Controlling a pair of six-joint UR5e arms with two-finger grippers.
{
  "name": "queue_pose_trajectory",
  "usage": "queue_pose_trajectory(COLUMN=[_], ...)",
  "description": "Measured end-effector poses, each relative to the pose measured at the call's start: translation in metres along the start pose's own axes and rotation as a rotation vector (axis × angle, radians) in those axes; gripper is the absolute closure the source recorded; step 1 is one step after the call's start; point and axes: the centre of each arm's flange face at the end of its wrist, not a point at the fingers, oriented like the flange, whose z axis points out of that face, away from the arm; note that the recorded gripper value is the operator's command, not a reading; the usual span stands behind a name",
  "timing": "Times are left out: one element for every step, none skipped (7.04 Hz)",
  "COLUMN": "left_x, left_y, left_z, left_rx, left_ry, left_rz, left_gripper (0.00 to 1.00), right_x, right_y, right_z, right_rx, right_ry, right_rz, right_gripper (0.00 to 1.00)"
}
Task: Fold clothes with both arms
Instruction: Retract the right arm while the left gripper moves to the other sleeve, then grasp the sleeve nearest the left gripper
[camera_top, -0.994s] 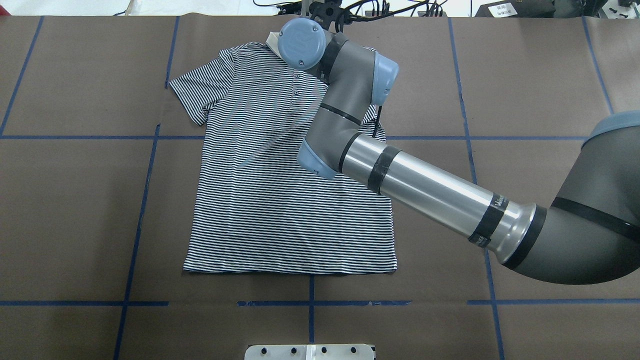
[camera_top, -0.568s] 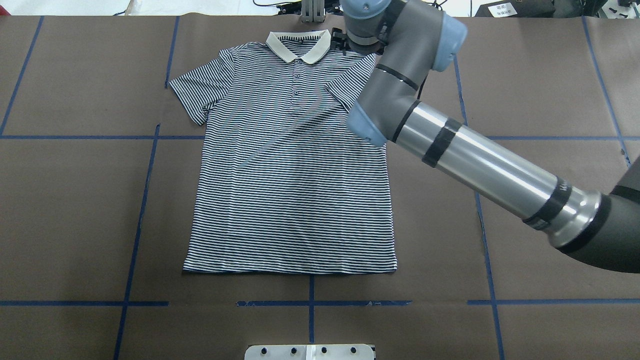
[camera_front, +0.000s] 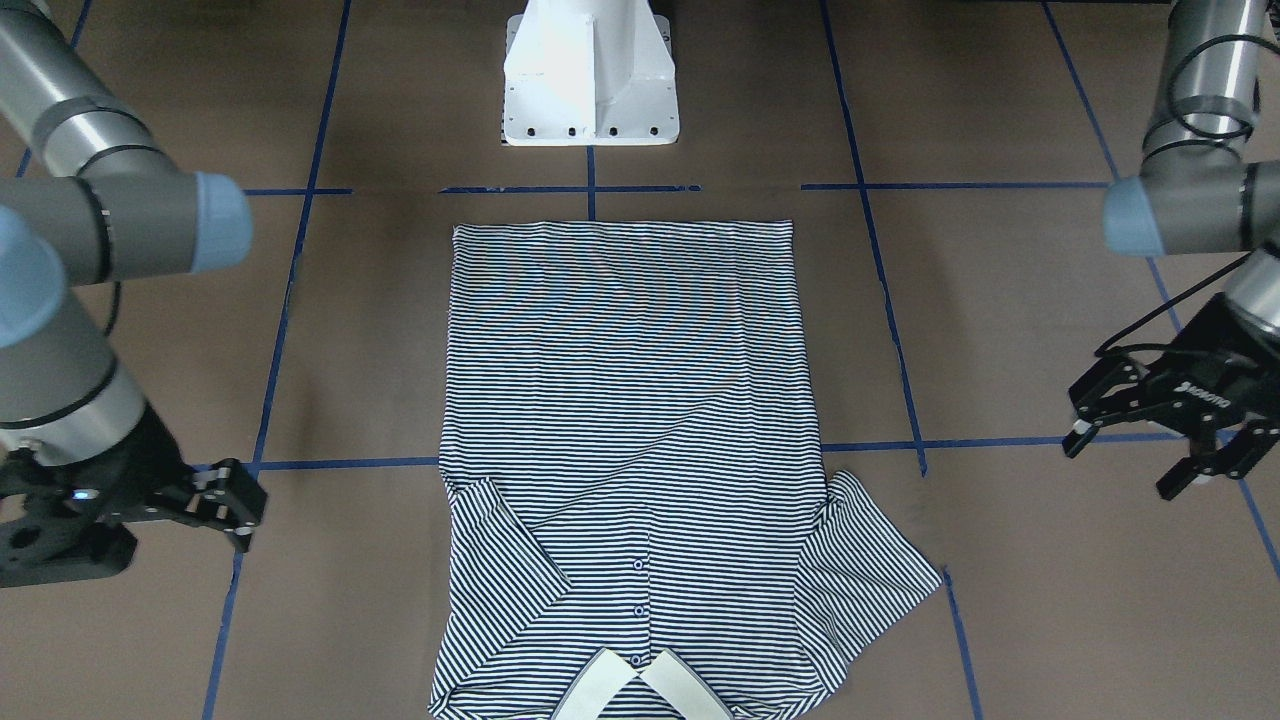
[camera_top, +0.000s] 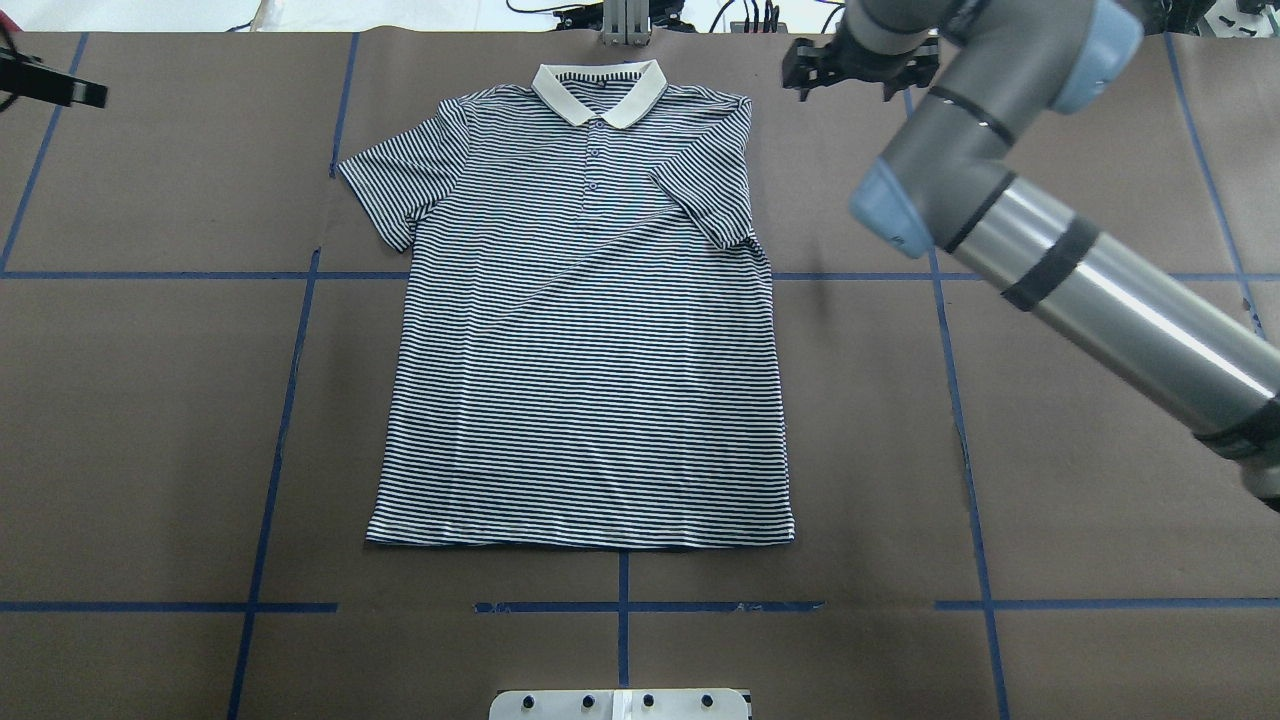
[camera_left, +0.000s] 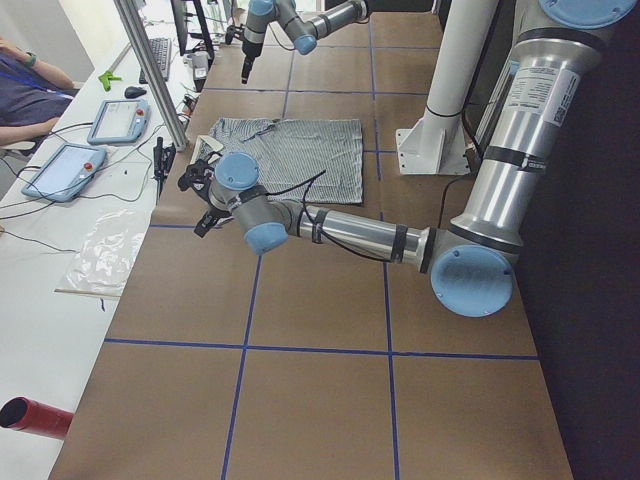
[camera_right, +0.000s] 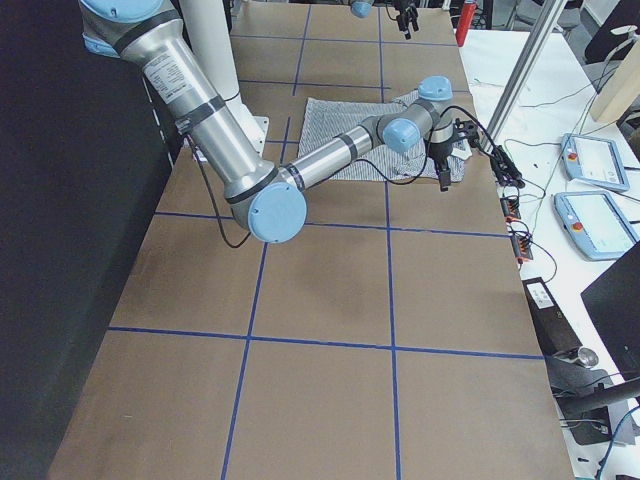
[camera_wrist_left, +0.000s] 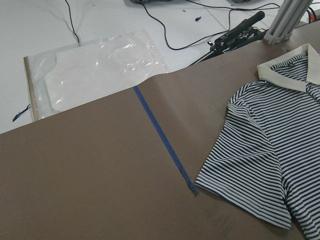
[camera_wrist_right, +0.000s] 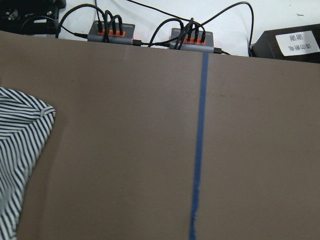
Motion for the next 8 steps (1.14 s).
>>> queue_pose_trajectory(left_x=[0.025, 0.045, 0.056, 0.06, 0.061, 0.062, 0.063, 0.064], left_y=[0.003, 0.01, 0.017, 0.023, 0.027, 0.029, 0.029, 0.025], left_z=[0.033, 0.067, 0.098, 0.125, 0.145, 0.157, 0.166, 0.175], left_rx=[0.015, 0.035, 0.054, 0.062, 0.062, 0.057, 0.05, 0.046], left_ry=[-0.041, -0.085, -0.121, -0.145, -0.16, -0.17, -0.178, -0.188], left_rz=[-0.089, -0.19, -0.266, -0.302, -0.314, -0.318, -0.32, -0.321], left_gripper=[0.2, 0.28, 0.32, 0.36, 0.38, 0.39, 0.4, 0.42], right_x=[0.062, 0.115, 0.144, 0.156, 0.161, 0.163, 0.164, 0.165], right_y=[0.014, 0.031, 0.041, 0.046, 0.048, 0.048, 0.049, 0.049], right_z=[-0.002, -0.005, -0.008, -0.009, -0.009, -0.008, -0.007, -0.007], right_rx=[-0.007, -0.007, -0.005, -0.003, -0.003, -0.004, -0.005, -0.006], right_ry=[-0.028, -0.062, -0.082, -0.087, -0.088, -0.086, -0.085, -0.084], right_rz=[-0.051, -0.081, -0.092, -0.095, -0.094, -0.093, -0.091, -0.089], right_gripper=[0.0, 0.0, 0.0, 0.0, 0.0, 0.0, 0.0, 0.0])
